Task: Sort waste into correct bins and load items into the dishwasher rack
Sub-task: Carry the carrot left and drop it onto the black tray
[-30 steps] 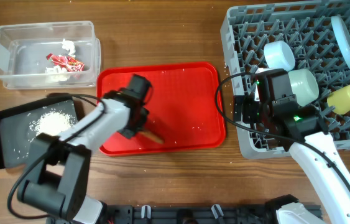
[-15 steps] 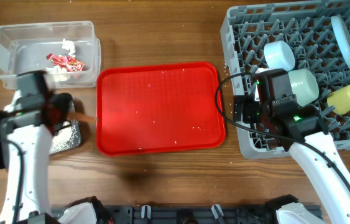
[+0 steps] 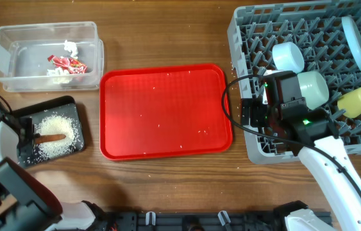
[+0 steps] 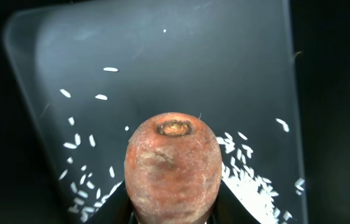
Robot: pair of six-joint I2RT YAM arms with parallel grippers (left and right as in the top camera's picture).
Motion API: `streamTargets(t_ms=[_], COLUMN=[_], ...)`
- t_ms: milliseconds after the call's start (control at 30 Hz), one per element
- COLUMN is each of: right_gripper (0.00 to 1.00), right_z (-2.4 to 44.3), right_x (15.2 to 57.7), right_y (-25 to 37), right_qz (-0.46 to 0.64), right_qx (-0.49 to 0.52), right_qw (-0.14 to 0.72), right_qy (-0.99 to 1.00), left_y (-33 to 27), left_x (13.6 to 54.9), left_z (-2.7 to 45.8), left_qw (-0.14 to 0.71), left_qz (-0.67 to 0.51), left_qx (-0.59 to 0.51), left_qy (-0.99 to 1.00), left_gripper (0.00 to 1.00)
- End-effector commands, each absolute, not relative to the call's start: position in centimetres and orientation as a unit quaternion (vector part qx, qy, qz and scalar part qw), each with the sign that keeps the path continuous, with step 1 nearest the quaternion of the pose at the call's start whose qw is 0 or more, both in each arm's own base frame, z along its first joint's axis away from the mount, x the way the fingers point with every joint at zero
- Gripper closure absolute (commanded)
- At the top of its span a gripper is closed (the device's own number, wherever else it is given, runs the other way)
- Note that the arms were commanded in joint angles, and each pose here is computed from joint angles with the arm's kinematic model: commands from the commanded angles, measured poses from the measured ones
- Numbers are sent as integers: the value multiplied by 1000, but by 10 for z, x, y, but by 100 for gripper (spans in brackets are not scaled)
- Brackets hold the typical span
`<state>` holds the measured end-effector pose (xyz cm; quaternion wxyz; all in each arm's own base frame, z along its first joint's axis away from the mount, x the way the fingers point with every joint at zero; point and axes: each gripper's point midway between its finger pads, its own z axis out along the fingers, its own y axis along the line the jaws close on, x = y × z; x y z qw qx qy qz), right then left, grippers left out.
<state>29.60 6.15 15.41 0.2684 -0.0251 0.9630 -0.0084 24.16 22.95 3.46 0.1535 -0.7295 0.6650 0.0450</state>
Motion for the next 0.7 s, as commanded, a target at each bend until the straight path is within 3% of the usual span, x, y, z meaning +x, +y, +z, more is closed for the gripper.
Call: streamTargets(t_ms=[0,67,167,400,567,667], right_gripper=[1,1,1,0,0,0], right_z=[161,161,161,160,169,183], right_x=[299,299,299,299,306,314], right_y=[58,58,58,65,95,120], right_qz=[-13,-13,-13,6,75,139], right_qx=[-13,-13,-13,-20,-83,-109], right_qw=[279,279,279,277,296,322], right_qy=[960,960,960,961,949,930], left_y=[237,237,238,240,223,177], left_x=[245,246,247,254,290,329], left_z=[27,24,25,43,90,113], left_qw=[151,150,152,160,193,212], left_qz=[51,52,51,48,40,5], left_qx=[-727,-727,-727,-713,-636,-511], left_qy=[668,668,668,681,746,833], left_gripper=[73,72,57,37,35,35])
